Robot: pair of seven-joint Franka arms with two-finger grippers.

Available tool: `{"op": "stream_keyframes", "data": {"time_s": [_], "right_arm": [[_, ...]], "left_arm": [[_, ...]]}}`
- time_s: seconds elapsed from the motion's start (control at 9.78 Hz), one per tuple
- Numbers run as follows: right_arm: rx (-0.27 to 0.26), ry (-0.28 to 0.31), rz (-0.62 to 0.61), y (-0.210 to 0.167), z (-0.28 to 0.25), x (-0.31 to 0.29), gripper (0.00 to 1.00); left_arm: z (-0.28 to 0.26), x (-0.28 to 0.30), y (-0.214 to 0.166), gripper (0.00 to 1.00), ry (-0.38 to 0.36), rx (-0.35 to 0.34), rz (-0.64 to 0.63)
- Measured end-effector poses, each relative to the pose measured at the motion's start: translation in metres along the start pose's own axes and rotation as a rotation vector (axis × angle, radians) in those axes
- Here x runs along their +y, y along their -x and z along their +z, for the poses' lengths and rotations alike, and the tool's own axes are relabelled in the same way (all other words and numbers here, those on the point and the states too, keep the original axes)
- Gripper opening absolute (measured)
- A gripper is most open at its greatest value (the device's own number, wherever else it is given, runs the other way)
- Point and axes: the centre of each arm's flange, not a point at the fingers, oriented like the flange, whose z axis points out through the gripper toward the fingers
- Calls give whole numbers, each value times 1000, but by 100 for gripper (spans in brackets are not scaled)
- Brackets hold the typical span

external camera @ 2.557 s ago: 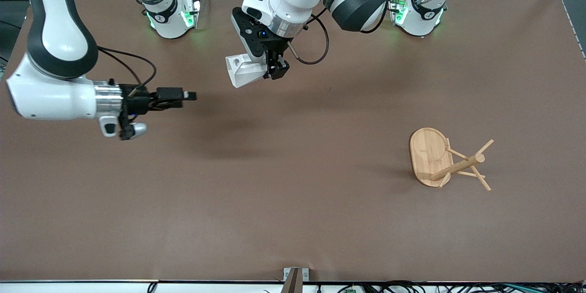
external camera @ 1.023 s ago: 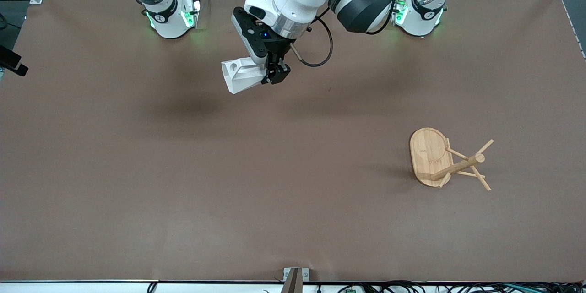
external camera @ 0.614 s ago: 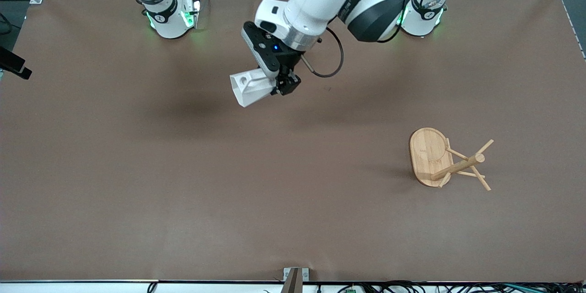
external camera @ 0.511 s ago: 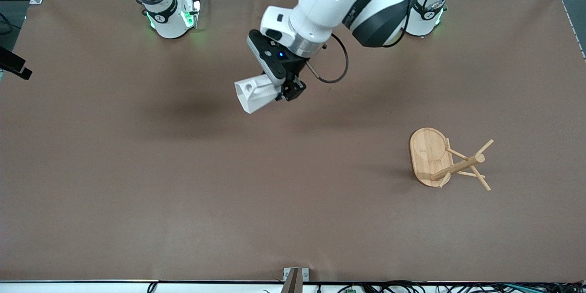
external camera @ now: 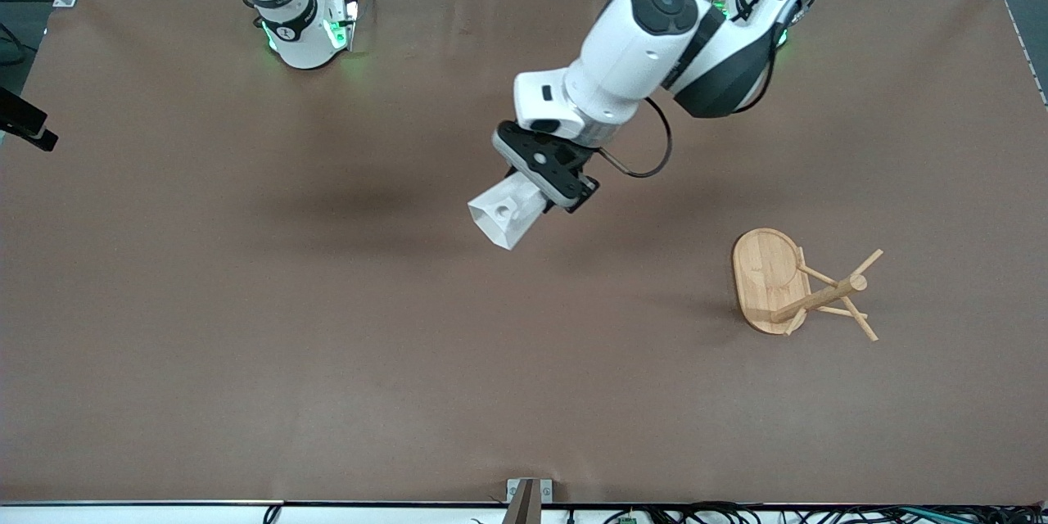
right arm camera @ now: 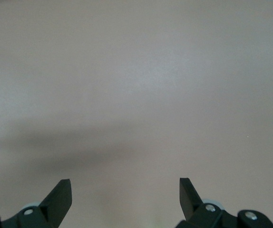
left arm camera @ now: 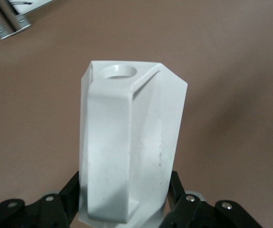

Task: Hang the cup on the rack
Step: 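Carry the cup with the left gripper toward the wooden rack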

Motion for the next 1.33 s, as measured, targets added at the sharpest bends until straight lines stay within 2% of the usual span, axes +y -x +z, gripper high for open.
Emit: {"op": "stream_keyframes", "data": {"time_s": [0.31, 0.61, 0.92, 1.33], "right_arm": [[-1, -26, -8, 0, 0, -2, 100], [-4, -29, -8, 0, 1, -2, 100], [-5, -30, -6, 0, 2, -1, 100], [-6, -30, -5, 0, 2, 0, 100]], "left_arm": [[-20, -79, 17, 74, -52, -10, -159], [-18, -115, 57, 74, -92, -69, -257], [-37, -185, 111, 74, -147, -104, -323], [-44, -219, 145, 74, -174, -124, -390]]}}
